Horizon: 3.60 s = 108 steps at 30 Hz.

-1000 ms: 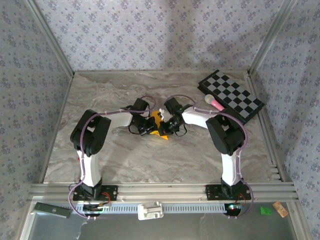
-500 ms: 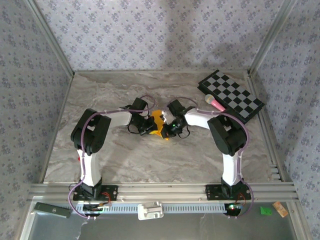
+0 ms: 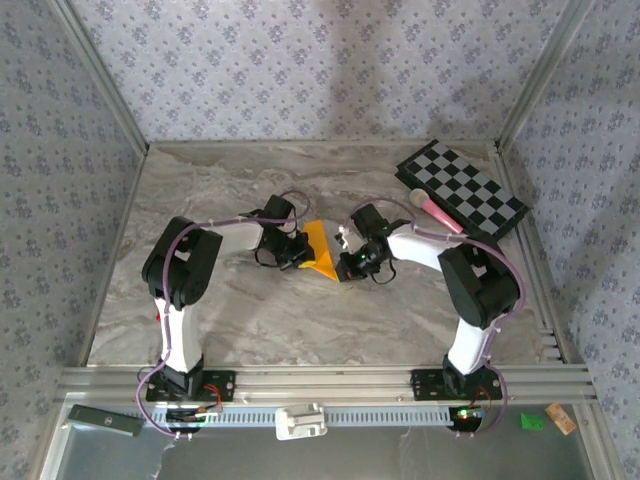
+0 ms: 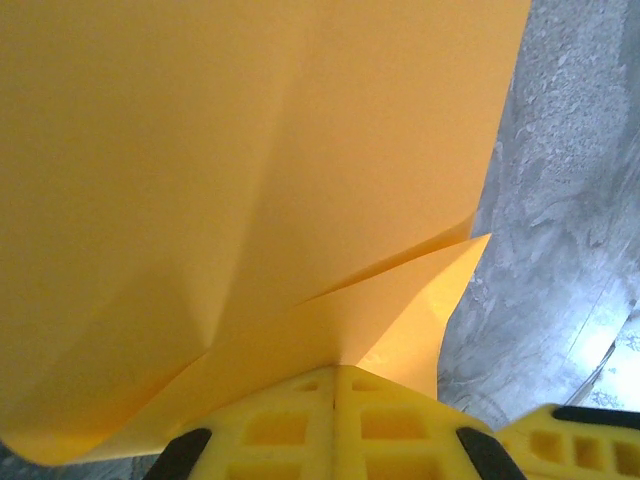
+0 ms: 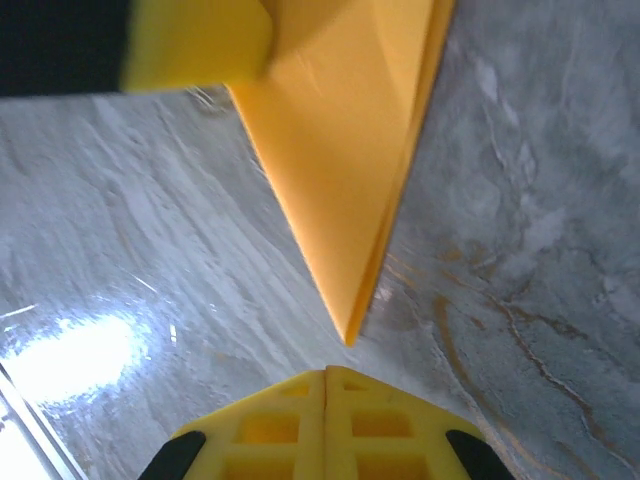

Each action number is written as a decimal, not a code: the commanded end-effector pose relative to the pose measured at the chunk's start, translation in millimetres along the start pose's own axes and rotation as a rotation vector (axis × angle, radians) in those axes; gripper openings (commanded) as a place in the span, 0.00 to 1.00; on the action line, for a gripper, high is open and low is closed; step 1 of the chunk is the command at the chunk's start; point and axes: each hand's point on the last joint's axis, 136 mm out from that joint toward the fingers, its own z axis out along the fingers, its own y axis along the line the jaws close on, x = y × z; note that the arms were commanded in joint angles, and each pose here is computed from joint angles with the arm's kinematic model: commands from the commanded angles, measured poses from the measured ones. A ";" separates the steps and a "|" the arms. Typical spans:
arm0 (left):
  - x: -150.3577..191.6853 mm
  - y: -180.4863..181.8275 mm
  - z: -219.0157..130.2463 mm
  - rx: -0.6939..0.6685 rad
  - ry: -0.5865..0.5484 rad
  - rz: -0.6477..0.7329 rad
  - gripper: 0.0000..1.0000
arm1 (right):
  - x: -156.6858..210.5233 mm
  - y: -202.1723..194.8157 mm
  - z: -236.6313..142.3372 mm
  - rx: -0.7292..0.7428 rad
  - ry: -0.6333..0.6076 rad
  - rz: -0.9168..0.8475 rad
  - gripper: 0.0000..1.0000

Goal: Fold a paper plane with a square sheet of paper (pick it up from the middle)
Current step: Third fold the triangle at the center of the table.

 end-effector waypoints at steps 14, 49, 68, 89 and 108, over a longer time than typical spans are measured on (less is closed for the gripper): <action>-2.9 30.9 8.4 -0.107 0.001 -0.023 0.00 | -21.6 -12.3 34.2 0.135 0.017 0.027 0.00; -32.4 67.8 -22.5 -0.149 -0.140 0.121 0.06 | 21.2 -47.5 40.9 0.254 0.138 0.117 0.00; -35.8 -18.4 -83.3 0.037 -0.339 0.198 0.15 | 16.5 -42.3 46.5 0.239 0.134 0.152 0.00; -21.7 42.7 -16.8 -0.068 -0.209 0.084 0.07 | 26.0 -51.2 44.5 0.252 0.148 0.176 0.00; -13.1 53.4 -2.1 -0.077 -0.114 0.153 0.03 | -59.3 24.4 33.2 -0.013 -0.040 0.076 0.00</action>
